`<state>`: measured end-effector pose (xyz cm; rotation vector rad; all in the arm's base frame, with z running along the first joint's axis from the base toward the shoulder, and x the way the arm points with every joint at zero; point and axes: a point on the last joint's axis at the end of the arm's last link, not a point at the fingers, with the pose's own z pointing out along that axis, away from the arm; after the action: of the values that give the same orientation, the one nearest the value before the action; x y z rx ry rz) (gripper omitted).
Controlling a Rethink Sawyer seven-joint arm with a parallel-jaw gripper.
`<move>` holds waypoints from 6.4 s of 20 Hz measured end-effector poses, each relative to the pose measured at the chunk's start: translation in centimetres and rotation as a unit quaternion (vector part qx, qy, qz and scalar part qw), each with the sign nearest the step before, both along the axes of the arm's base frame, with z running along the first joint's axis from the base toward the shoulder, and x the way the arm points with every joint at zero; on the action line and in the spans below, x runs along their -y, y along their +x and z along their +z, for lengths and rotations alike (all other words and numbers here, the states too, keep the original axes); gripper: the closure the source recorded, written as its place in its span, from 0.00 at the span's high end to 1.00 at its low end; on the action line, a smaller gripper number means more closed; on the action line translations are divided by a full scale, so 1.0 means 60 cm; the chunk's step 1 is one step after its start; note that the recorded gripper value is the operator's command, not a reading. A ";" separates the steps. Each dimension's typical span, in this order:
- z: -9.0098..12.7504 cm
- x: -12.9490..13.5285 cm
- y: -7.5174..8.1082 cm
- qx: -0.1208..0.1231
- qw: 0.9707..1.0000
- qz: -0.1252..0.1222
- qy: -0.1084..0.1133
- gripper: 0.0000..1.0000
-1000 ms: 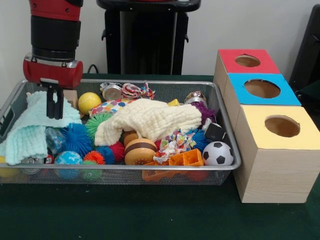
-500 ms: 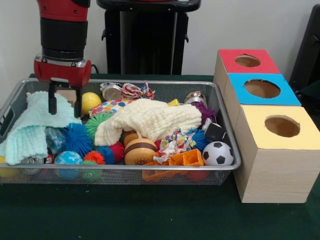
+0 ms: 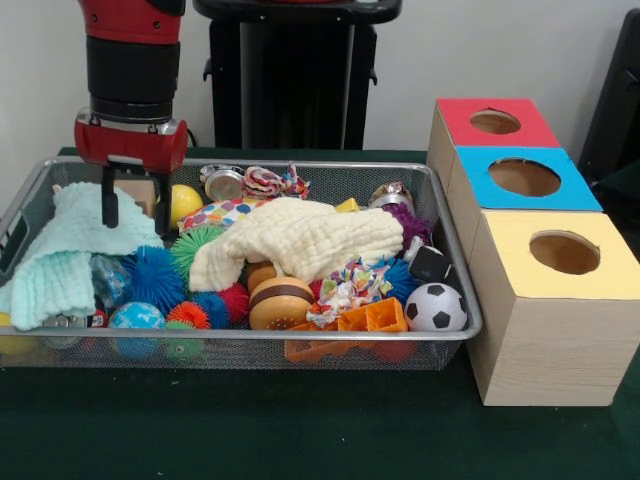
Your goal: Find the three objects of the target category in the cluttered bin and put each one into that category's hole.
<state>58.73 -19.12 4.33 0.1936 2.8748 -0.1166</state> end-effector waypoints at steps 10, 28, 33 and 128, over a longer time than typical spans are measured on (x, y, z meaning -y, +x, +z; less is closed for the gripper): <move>-0.003 -0.001 -0.001 -0.001 1.000 0.000 0.001 1.00; -0.004 -0.010 0.005 0.002 1.000 0.003 0.007 1.00; -0.003 -0.018 0.011 0.005 1.000 0.007 0.011 1.00; -0.094 0.028 -0.031 -0.025 0.993 -0.051 0.099 1.00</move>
<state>56.89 -20.82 -1.32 0.3799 2.9247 0.1474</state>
